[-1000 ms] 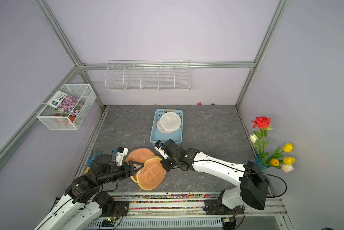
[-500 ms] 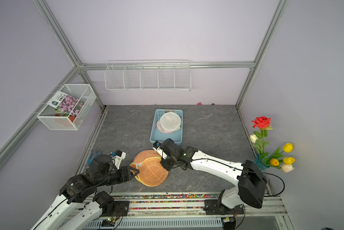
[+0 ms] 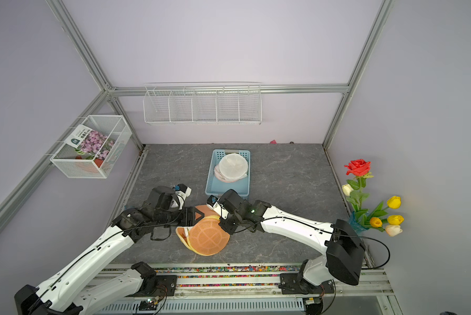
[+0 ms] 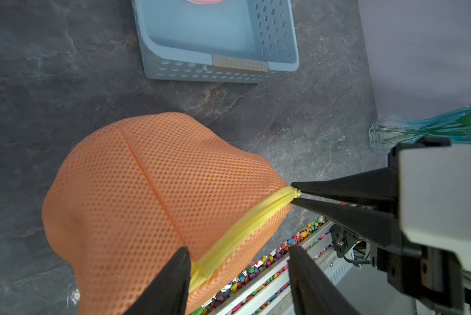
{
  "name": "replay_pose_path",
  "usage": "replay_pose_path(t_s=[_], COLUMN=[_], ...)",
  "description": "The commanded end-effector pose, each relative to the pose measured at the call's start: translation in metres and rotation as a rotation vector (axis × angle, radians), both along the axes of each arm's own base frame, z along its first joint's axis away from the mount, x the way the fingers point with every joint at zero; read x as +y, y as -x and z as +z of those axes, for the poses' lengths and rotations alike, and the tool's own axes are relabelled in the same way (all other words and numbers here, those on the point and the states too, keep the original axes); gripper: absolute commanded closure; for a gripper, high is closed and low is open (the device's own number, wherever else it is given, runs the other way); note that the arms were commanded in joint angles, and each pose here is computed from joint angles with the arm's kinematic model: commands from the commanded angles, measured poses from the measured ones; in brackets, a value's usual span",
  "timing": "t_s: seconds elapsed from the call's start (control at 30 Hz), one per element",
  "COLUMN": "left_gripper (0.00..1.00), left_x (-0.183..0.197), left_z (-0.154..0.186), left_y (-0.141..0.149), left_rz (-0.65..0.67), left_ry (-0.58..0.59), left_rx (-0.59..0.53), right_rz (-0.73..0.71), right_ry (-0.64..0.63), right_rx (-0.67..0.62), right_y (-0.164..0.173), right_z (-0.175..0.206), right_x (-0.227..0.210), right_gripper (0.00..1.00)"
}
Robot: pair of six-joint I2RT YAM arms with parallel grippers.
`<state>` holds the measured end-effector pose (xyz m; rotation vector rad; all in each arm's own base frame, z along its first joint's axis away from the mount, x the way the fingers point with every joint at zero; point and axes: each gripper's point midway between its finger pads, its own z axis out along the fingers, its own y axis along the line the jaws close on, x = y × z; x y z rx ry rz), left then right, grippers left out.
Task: Turn the laundry bag inside out
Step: Zip the zipper on the laundry bag.
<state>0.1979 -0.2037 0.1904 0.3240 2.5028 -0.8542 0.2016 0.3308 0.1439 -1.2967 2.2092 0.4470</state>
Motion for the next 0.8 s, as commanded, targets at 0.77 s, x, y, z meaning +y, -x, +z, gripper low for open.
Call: replay_pose_path(t_s=[0.77], left_gripper=[0.4], left_x=[-0.027], left_z=[-0.006], left_y=[-0.008], left_rz=[-0.458], left_ry=[-0.146], left_rx=[-0.447], right_rz=[0.032], right_ry=[-0.098], right_rx=[-0.023], right_y=[-0.006], right_z=[0.019], right_x=[0.007], right_gripper=[1.0])
